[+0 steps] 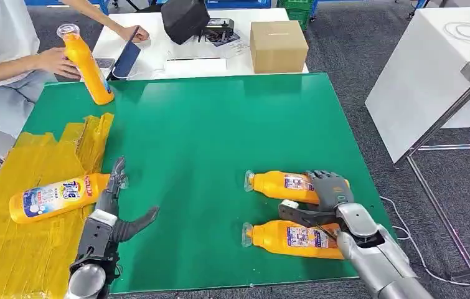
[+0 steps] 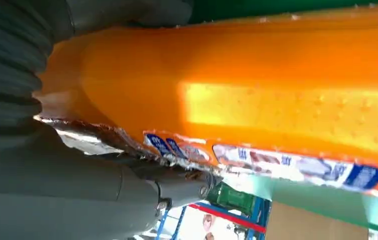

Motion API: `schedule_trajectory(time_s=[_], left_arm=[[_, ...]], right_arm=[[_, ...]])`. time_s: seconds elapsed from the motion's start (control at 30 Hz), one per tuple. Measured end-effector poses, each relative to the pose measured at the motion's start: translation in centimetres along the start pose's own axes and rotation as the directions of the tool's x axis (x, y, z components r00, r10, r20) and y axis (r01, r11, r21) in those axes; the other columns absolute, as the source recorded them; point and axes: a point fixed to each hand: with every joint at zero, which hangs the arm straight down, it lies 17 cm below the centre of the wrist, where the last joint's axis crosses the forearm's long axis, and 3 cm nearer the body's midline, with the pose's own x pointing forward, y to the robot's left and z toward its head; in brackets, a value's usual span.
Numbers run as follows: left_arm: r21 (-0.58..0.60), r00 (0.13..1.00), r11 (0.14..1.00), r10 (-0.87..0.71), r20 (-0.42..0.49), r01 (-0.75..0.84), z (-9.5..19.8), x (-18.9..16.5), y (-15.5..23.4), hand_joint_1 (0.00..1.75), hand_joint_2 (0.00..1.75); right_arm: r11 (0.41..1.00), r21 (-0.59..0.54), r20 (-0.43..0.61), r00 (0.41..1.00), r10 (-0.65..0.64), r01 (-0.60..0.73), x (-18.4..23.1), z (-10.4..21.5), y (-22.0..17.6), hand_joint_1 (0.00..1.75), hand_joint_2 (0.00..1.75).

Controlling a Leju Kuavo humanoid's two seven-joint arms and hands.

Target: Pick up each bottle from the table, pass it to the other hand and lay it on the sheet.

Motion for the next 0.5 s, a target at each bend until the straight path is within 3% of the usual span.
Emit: schedule_trajectory(time_s=[0.1, 0.2, 0.23, 0.37, 0.43, 0.5], left_arm=[[-0.061, 0.998, 0.996, 0.065, -0.007, -0.066, 0.2, 0.4, -1.6, 0.00, 1.75], [-0.157, 0.986, 0.974, 0.164, -0.009, -0.164, 0.3, 1.8, -3.8, 0.00, 1.75], [-0.189, 0.982, 0.964, 0.187, -0.008, -0.185, 0.4, 2.4, -4.7, 0.00, 1.75], [-0.279, 0.967, 0.930, 0.253, 0.014, -0.239, 0.4, 4.7, -7.1, 0.00, 1.75], [-0.319, 0.956, 0.908, 0.292, 0.015, -0.272, 0.3, 5.7, -8.4, 0.00, 1.75], [-0.352, 0.950, 0.892, 0.312, 0.022, -0.285, 0.1, 6.7, -9.4, 0.00, 1.75]], right_arm=[[0.997, -0.059, 0.021, 0.999, -0.048, 0.049, 1.3, 0.1, -0.8, 1.75, 1.75], [0.950, -0.242, 0.079, 0.980, -0.182, 0.196, 3.7, 0.5, -5.0, 1.69, 1.75], [0.920, -0.301, 0.102, 0.968, -0.229, 0.250, 4.3, 0.7, -6.7, 1.75, 1.75], [0.732, -0.462, 0.250, 0.865, -0.435, 0.501, 6.3, 2.4, -12.7, 1.75, 1.75], [0.599, -0.507, 0.336, 0.782, -0.525, 0.620, 6.7, 3.5, -15.5, 1.75, 1.75], [0.524, -0.523, 0.380, 0.734, -0.563, 0.672, 7.0, 4.2, -17.1, 1.75, 1.75]])
